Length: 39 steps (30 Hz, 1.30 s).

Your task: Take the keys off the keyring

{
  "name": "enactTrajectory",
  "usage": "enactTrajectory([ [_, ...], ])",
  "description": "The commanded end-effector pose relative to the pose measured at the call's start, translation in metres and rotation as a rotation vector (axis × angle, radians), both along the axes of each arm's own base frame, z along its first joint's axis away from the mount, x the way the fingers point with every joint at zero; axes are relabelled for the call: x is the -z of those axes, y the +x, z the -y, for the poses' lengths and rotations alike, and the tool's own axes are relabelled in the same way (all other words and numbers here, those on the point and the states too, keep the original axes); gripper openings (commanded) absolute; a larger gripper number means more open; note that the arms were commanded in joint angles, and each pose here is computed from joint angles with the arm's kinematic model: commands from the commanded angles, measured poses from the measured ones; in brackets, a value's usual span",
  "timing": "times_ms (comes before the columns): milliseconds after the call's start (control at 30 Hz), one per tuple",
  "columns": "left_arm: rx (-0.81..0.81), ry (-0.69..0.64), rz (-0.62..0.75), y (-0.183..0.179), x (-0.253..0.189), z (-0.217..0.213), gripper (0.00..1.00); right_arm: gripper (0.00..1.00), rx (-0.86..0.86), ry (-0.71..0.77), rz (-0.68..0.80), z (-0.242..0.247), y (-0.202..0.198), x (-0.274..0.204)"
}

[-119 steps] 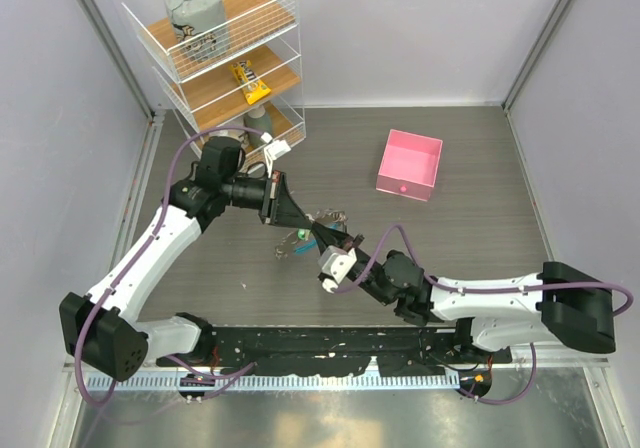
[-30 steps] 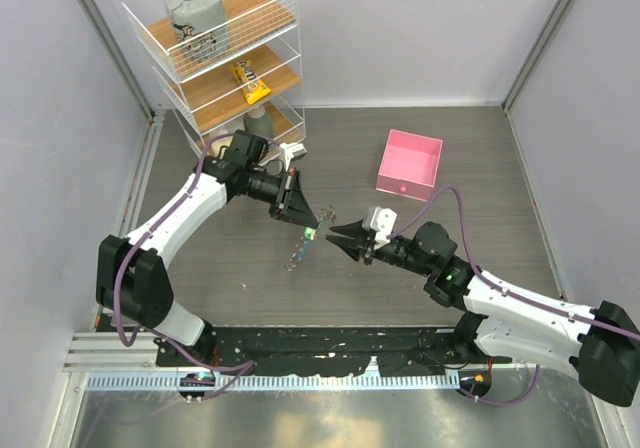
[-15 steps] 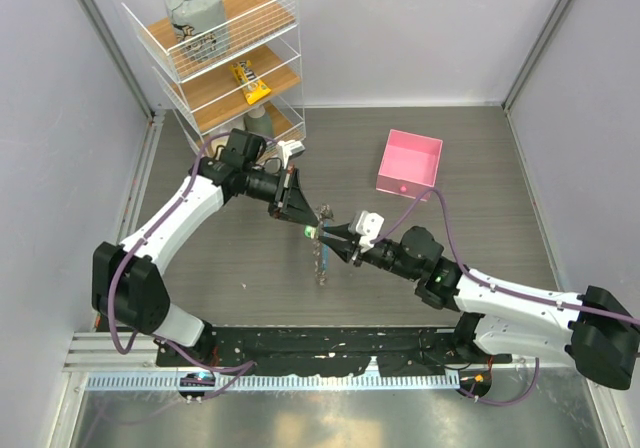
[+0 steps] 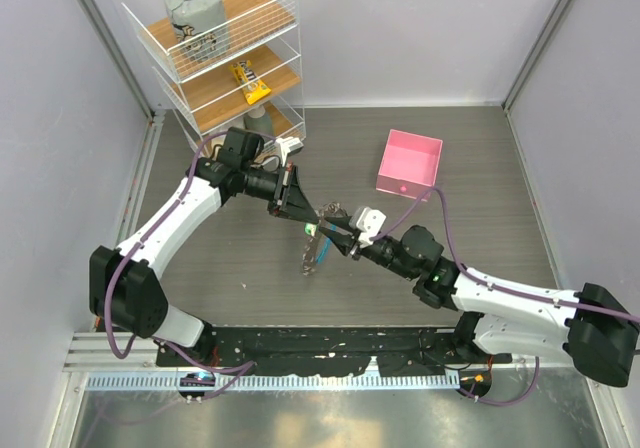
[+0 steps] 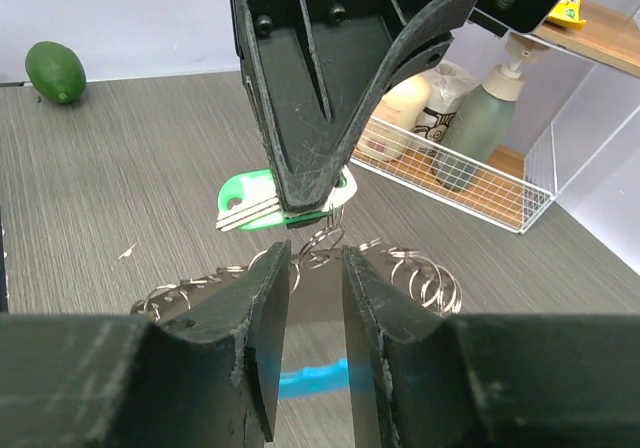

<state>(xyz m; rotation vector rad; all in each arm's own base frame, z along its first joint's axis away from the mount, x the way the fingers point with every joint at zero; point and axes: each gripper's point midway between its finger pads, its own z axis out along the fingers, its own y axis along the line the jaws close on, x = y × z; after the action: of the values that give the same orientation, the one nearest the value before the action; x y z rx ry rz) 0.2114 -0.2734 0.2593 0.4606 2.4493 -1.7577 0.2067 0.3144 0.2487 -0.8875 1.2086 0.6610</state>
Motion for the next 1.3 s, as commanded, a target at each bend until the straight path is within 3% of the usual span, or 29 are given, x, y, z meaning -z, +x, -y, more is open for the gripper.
enactTrajectory([
  [0,0.024,-0.068,0.059,-0.007,-0.026,0.000,0.00,0.34,-0.008,0.081,0.066,-0.007,0.000,-0.038],
  [233,0.028,-0.071,0.050,-0.010,-0.027,0.000,0.00,0.33,0.030,0.071,0.067,-0.012,0.009,-0.039],
  [367,0.030,-0.071,0.050,-0.011,-0.026,0.001,0.00,0.23,0.104,0.079,0.057,-0.006,0.020,-0.039],
  [533,0.030,-0.075,0.057,-0.010,-0.029,0.001,0.00,0.18,0.087,0.079,0.066,-0.005,0.016,-0.039],
  [700,0.023,-0.077,0.062,-0.010,-0.031,0.001,0.00,0.05,0.091,0.085,0.085,0.003,0.012,-0.042],
  [900,0.016,-0.073,0.056,-0.008,-0.029,0.001,0.00,0.05,0.086,0.081,0.121,0.012,0.006,-0.042],
  [1267,-0.030,-0.077,-0.012,0.008,-0.013,0.001,0.00,0.05,-0.087,0.134,0.248,0.018,-0.036,-0.052],
])
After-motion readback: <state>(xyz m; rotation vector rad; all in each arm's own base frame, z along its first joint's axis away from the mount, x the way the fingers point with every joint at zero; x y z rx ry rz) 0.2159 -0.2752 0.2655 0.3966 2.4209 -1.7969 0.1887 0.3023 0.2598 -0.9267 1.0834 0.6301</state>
